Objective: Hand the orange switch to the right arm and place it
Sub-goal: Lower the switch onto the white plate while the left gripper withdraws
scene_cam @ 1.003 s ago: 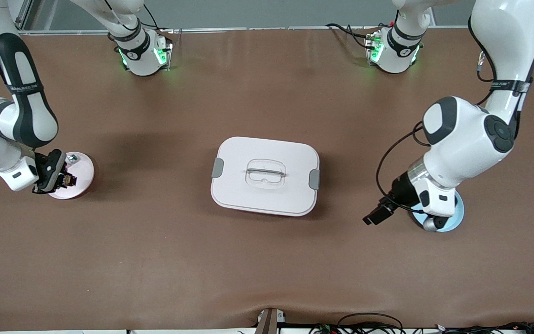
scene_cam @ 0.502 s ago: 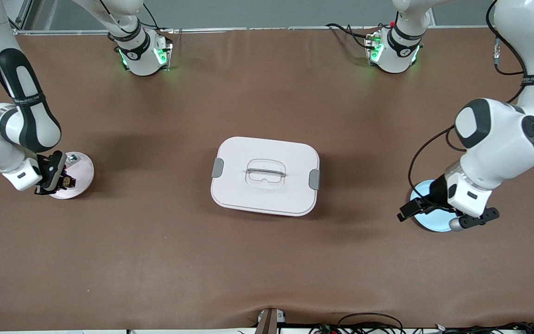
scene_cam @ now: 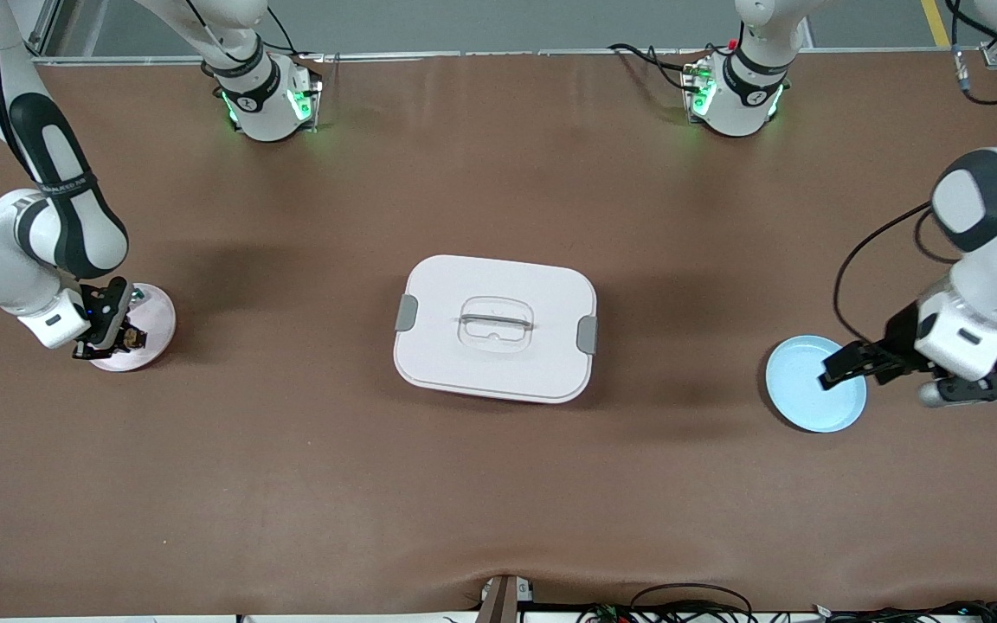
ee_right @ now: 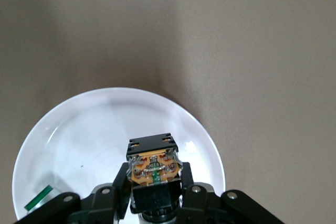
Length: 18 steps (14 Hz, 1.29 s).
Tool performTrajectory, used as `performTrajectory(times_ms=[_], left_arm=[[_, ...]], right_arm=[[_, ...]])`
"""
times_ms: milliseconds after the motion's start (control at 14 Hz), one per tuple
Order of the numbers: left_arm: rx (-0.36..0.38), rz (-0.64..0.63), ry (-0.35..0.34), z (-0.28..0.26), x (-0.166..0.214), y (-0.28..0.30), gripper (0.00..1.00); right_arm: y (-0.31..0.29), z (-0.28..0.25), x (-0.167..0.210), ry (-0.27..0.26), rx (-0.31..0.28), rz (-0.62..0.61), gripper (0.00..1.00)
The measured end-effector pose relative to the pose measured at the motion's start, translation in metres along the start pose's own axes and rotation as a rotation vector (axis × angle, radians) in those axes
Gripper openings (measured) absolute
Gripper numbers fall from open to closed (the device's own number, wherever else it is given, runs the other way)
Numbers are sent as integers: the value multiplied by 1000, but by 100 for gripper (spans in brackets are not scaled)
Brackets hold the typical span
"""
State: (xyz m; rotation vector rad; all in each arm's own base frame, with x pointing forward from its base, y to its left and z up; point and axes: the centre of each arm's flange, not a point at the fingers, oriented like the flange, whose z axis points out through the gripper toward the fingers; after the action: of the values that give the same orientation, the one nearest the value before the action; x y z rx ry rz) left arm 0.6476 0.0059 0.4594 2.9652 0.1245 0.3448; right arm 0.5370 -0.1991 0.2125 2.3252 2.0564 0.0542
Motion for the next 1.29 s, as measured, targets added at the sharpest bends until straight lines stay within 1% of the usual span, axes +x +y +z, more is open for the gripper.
performTrajectory(times_ms=[143, 358, 860, 1075, 1290], left_arm=[[30, 30, 9, -28, -2, -17, 100], [64, 37, -23, -63, -11, -13, 100], [105, -5, -61, -142, -13, -30, 100], [121, -1, -56, -158, -12, -24, 100], [134, 16, -56, -159, -13, -11, 100]], right_arm=[[-2, 0, -7, -1, 1, 3, 41], [-4, 3, -10, -4, 0, -2, 41], [-7, 19, -8, -3, 16, -13, 41], [-7, 20, -7, -2, 16, -18, 41], [-7, 20, -7, -2, 17, -18, 41]])
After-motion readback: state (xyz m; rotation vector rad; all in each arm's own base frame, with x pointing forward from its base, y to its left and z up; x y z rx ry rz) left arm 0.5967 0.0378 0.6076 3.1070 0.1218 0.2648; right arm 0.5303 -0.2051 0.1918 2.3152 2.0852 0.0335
